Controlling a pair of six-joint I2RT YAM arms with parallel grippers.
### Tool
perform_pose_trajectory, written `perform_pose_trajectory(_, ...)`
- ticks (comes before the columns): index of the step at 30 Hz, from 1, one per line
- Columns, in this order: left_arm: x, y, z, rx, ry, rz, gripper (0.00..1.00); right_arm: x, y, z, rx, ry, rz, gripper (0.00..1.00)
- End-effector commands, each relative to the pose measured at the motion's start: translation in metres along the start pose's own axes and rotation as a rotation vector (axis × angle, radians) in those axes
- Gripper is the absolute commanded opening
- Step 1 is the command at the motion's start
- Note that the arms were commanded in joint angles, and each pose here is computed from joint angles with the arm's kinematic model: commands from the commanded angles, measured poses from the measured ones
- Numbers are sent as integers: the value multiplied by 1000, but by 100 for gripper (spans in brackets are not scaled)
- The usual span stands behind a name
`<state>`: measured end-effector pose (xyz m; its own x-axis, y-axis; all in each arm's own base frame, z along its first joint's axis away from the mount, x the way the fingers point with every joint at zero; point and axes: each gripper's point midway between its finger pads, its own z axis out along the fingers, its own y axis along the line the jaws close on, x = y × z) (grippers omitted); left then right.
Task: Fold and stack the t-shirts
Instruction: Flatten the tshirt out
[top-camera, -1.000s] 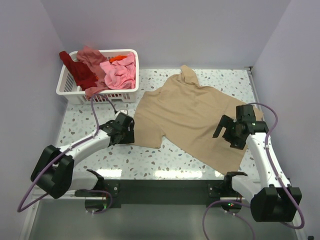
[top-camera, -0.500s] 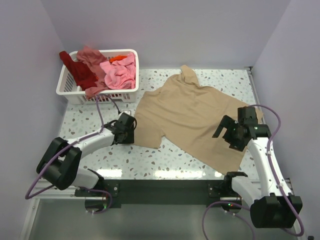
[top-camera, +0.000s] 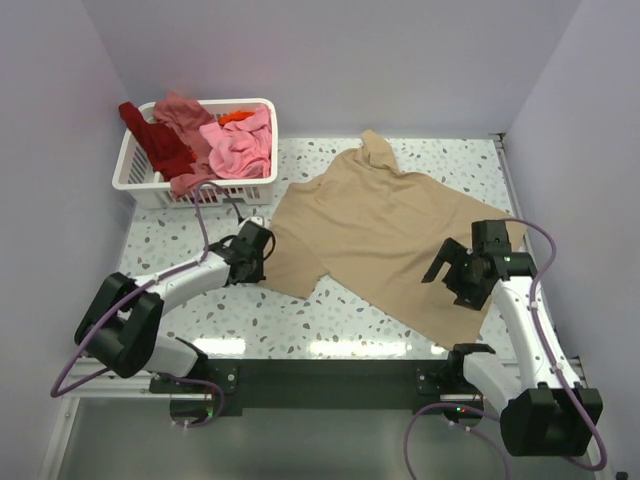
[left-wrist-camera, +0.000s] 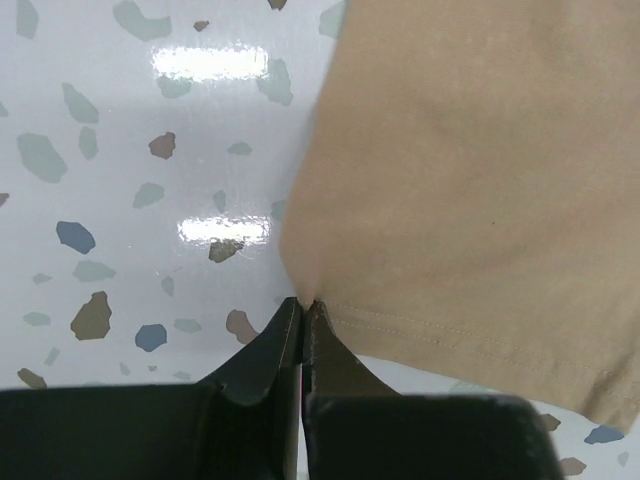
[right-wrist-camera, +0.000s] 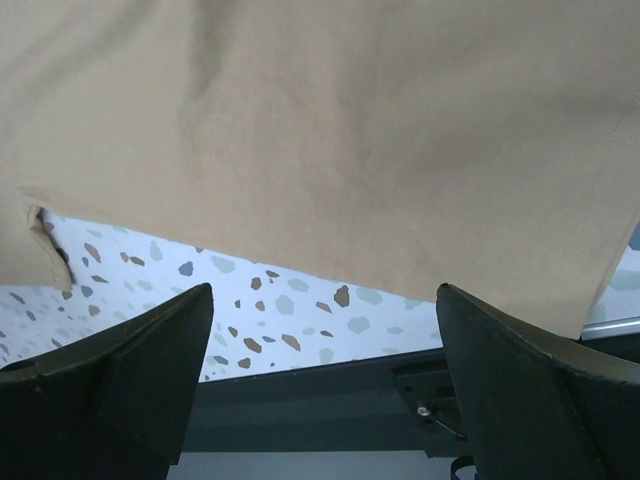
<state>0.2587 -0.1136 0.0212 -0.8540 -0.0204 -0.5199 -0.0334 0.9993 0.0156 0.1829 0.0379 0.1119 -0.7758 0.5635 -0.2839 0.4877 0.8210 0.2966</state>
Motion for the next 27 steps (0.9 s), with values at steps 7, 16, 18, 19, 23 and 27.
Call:
perform_pose_trajectory(7,-61,14,-38,-17,-119,-33,0,-5,1,12,54,8,3,94)
perform_pose_trajectory(16,-77,39,-39,-30,-131,-40,0,4,16,40,109,53,-38,95)
perform_pose_trajectory(18,-76,42,-37,-32,-124,-44,0,3,20,45,114,48,-54,95)
perform_pose_trajectory(19,-75,43,-36,-35,-121,-43,0,3,19,51,140,54,-64,95)
perform_pose_trajectory(23,-79,49,-37,-46,-125,-48,0,11,28,56,162,73,-105,96)
perform_pose_trajectory(27,-80,54,-31,-52,-111,-40,0,17,30,49,198,37,-119,96)
